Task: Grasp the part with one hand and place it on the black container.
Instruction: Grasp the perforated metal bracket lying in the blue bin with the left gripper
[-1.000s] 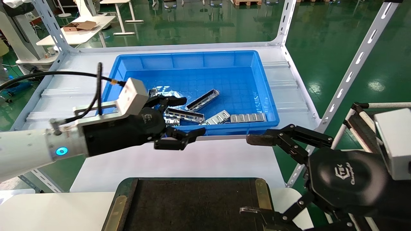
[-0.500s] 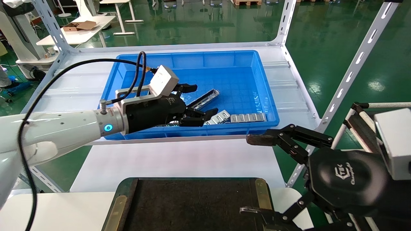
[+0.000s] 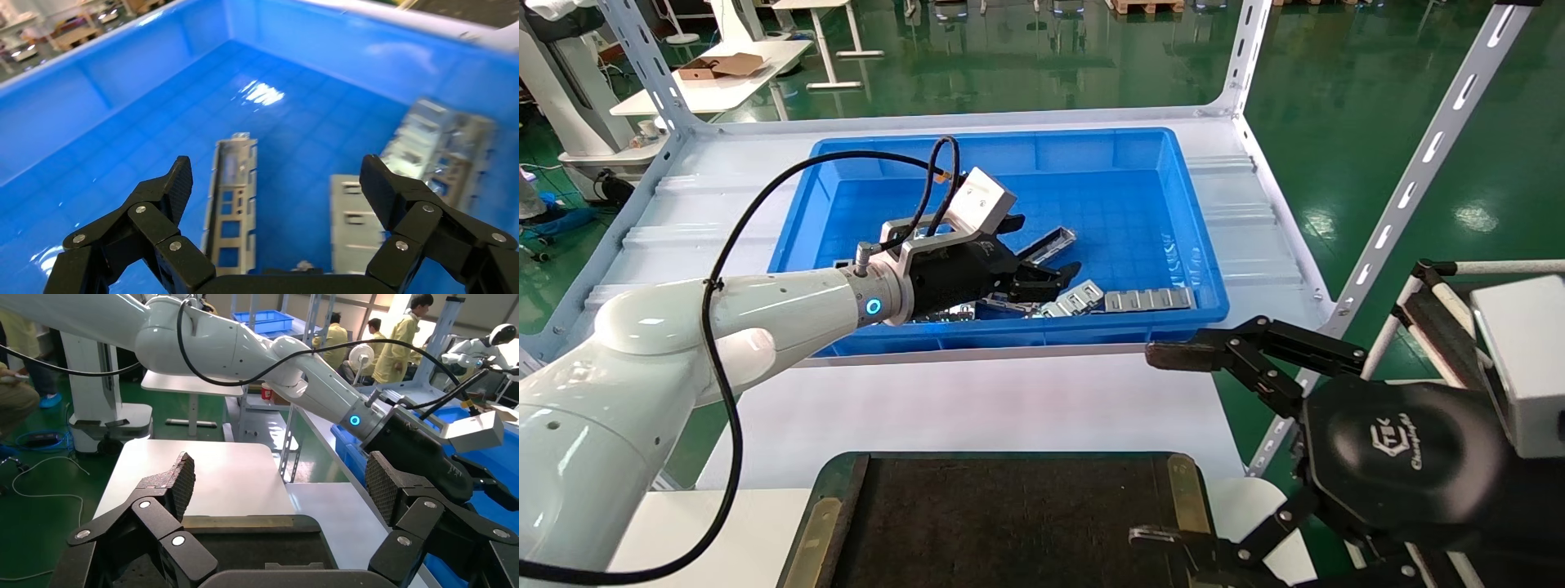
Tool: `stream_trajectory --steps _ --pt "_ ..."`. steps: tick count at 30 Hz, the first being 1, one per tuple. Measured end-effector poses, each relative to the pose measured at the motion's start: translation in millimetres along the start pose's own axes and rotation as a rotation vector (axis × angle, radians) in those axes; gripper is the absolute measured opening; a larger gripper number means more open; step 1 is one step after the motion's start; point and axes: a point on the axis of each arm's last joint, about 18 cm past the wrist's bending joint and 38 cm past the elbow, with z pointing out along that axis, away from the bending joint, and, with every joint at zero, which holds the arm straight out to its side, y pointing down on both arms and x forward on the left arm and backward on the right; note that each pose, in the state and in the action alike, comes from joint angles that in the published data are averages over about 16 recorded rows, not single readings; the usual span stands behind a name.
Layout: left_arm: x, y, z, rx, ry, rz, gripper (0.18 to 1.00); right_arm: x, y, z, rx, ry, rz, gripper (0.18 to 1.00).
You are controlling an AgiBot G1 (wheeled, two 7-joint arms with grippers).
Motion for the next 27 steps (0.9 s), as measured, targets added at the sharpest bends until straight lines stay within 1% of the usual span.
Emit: stream_trajectory --steps 10,18,27 --pt "-5.4 4.5 8.9 -0.032 -0.062 -0.032 1.001 0.0 0.0 0.0 0.000 0.000 0.000 1.001" --pt "-3.2 7.9 12.7 -0.055 -0.075 -0.050 0.999 0.0 0.0 0.0 0.000 0.000 0.000 1.000" --pt "1.3 15.1 16.7 -0.080 -0.087 -0.069 0.977 0.0 0.0 0.0 0.000 0.000 0.000 0.971"
